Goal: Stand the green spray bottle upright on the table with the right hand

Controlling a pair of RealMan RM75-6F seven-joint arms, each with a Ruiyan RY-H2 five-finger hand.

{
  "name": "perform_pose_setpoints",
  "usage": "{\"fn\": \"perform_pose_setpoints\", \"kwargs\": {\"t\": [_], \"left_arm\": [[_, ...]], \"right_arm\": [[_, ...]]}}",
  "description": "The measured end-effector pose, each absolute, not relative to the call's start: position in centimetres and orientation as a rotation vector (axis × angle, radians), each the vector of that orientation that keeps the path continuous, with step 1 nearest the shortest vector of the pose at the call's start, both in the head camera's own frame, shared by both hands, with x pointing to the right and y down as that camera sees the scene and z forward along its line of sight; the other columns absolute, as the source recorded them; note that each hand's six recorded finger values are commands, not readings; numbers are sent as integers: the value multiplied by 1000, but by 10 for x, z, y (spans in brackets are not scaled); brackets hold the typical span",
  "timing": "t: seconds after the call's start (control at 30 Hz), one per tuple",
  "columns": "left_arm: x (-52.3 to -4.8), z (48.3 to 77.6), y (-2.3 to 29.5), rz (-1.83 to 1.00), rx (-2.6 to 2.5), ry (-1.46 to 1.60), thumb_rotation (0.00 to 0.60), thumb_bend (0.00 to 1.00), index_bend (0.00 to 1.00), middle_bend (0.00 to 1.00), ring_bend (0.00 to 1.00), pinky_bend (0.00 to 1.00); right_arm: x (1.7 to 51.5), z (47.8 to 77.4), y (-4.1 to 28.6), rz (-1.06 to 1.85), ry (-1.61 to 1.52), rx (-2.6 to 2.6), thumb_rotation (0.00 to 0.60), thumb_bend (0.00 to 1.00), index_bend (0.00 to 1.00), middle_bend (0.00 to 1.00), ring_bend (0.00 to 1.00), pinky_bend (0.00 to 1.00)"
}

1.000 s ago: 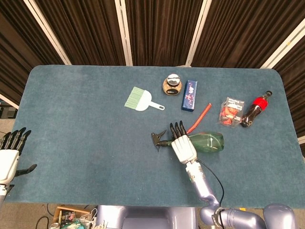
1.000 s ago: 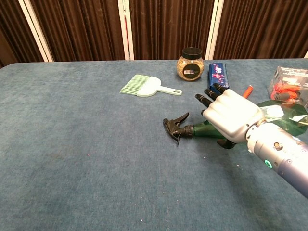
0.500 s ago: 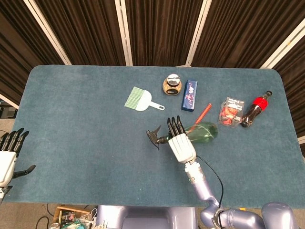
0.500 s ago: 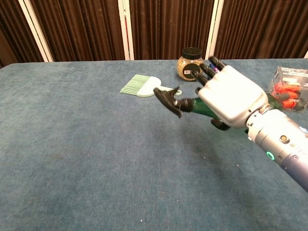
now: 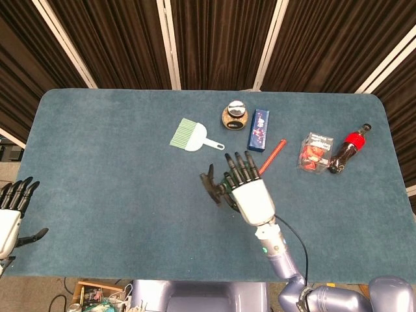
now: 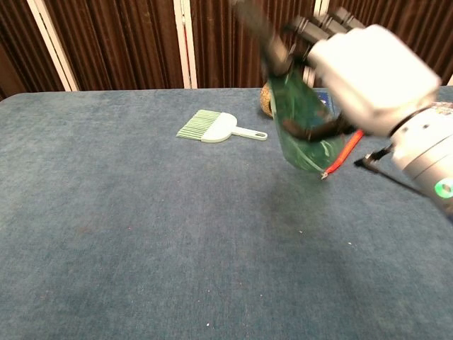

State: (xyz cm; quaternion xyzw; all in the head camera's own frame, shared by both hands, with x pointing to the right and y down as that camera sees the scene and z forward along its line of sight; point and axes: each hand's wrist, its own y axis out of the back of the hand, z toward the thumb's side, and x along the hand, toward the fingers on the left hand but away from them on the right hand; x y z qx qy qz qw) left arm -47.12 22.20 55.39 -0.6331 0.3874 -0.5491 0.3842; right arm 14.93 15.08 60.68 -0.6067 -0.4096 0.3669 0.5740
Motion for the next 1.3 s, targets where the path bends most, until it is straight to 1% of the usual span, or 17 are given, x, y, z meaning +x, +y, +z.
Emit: {"fn": "perform_pose_setpoints", "kwargs": {"t": [0.17, 0.37, 0.5, 0.73, 1.1, 1.3], "left_arm": [[-470, 555, 223, -1401, -1622, 981, 600, 6, 0, 0, 0, 0], [-468, 556, 223, -1397, -1636, 972, 600, 6, 0, 0, 0, 0], [-466, 557, 224, -1391, -1645, 965, 600, 6, 0, 0, 0, 0], [-462, 558, 224, -1377, -1662, 953, 600, 6, 0, 0, 0, 0], [-457, 561, 224, -1364, -1698, 931, 600, 6, 0, 0, 0, 0], [-455, 562, 223, -1362, -1707, 927, 600, 6, 0, 0, 0, 0]], "right_arm": [[167, 584, 139, 725, -1202, -1502, 600, 536, 912, 106, 0, 0], [195, 577, 128, 725, -1405, -1600, 600, 542, 911, 106, 0, 0], [210, 583, 129, 785, -1458, -1654, 600, 544, 912, 106, 0, 0], [231, 603, 145, 890, -1479, -1732, 600, 545, 911, 100, 0, 0], [244, 607, 154, 910, -1532, -1750, 600, 551, 911, 98, 0, 0], [251, 619, 156, 991, -1545, -1799, 600, 552, 911, 95, 0, 0]]}}
